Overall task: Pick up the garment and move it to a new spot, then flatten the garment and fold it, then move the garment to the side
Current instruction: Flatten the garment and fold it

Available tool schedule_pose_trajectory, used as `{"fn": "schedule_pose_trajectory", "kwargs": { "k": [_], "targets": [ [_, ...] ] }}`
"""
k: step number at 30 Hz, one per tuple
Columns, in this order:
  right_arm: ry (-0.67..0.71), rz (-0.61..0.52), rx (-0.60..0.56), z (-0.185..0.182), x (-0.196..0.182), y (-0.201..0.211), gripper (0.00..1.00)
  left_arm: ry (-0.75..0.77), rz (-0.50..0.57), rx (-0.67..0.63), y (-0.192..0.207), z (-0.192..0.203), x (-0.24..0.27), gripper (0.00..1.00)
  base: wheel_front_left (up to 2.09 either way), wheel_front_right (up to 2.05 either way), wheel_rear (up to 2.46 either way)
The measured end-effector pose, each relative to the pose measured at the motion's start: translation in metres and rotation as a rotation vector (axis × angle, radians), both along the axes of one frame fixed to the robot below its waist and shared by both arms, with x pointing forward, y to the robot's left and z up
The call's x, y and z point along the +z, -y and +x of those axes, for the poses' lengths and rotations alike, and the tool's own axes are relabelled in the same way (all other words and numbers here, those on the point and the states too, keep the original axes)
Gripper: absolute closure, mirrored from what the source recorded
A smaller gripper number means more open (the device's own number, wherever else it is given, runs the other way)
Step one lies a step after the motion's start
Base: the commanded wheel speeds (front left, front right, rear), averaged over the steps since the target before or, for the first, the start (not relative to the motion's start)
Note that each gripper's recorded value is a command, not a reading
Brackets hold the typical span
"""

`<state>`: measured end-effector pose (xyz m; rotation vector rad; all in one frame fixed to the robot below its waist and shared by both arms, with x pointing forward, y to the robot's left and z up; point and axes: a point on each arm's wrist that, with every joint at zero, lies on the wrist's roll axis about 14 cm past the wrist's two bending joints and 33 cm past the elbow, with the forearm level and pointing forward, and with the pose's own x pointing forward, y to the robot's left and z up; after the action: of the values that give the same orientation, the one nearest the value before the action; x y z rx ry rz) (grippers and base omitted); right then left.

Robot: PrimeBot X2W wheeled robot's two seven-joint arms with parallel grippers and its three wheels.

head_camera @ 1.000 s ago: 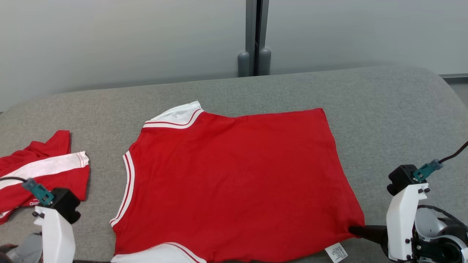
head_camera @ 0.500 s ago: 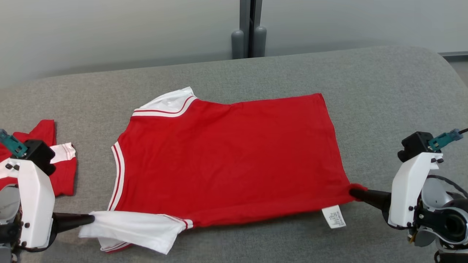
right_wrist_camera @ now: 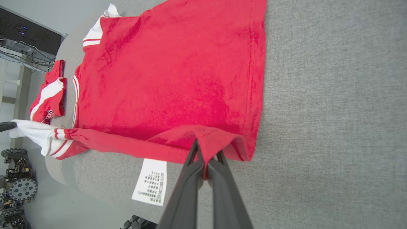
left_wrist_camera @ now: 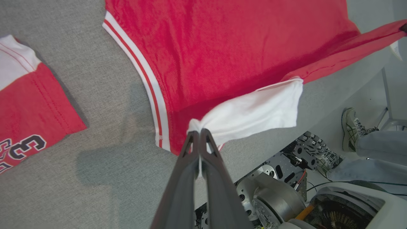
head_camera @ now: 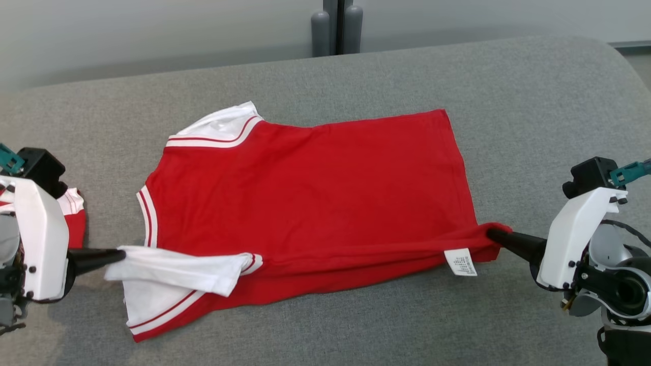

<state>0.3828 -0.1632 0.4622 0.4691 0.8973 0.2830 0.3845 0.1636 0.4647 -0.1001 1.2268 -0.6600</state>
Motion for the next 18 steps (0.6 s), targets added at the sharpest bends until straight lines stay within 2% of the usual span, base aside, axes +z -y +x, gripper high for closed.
{"fn": "schedule_pose_trajectory", "kwargs": {
  "k": [11, 18],
  "targets": [
    [-0.041, -0.014, -0.038, 0.013, -0.021, 0.007, 1.00, 0.033, 0.011, -0.006, 0.011, 0.042, -0.023, 1.00, 0.00, 0.00, 0.00],
    [-0.012, -0.016, -0.045, 0.029, -0.027, 0.002, 1.00, 0.014, 0.017, 0.006, 0.014, 0.055, -0.040, 1.00, 0.00, 0.00, 0.00]
  ]
}}
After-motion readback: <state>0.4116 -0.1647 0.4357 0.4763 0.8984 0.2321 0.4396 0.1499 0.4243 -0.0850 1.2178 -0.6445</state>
